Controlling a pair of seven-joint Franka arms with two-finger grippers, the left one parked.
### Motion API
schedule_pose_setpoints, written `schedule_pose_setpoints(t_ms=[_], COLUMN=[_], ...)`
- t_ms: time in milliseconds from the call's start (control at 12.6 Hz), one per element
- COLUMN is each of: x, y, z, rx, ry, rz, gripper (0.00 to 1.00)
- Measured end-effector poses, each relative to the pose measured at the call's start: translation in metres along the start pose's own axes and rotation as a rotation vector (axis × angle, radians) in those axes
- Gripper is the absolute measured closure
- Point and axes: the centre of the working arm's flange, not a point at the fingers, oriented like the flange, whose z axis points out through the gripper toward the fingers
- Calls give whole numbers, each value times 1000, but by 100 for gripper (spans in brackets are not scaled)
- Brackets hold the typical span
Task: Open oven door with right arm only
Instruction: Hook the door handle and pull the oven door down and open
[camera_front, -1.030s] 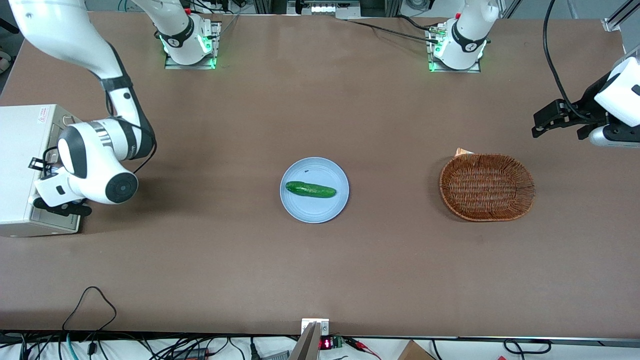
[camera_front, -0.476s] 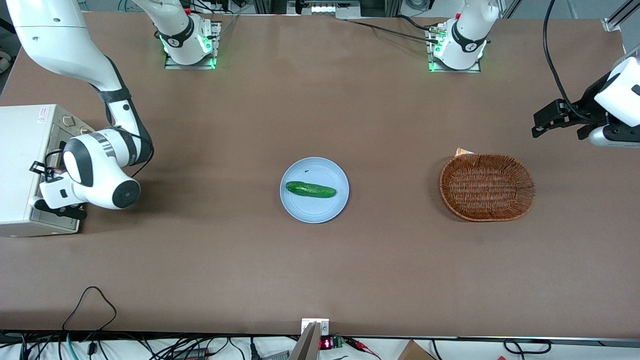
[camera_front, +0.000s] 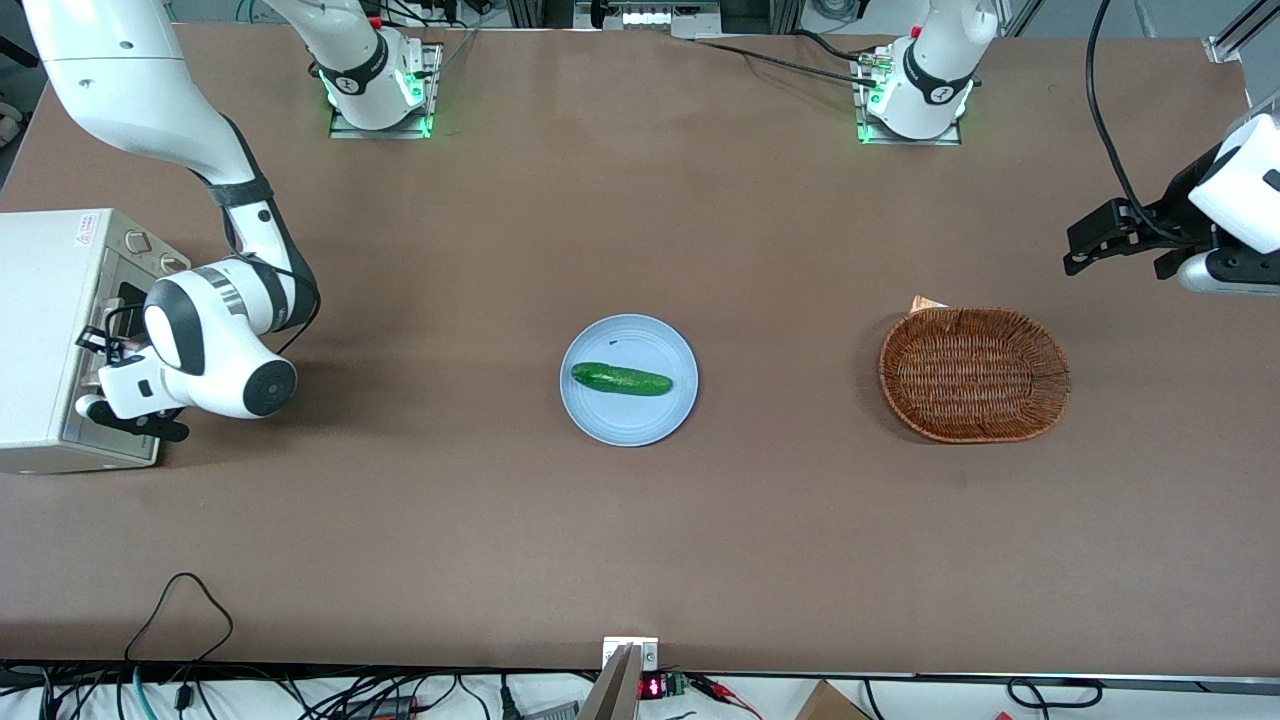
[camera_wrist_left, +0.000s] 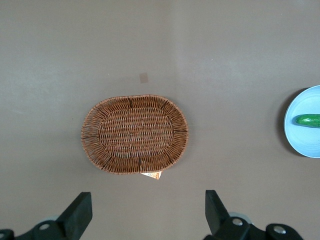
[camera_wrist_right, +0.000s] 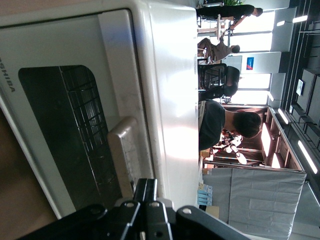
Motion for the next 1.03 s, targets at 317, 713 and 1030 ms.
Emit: schedule_pose_setpoints(t_ms=[317, 713, 1030], x=[0, -8, -21], y=[-2, -11, -31], z=[0, -23, -48], rx=[-4, 55, 127], ry=[1, -15, -27], rz=[1, -4, -30], gripper=[98, 98, 98])
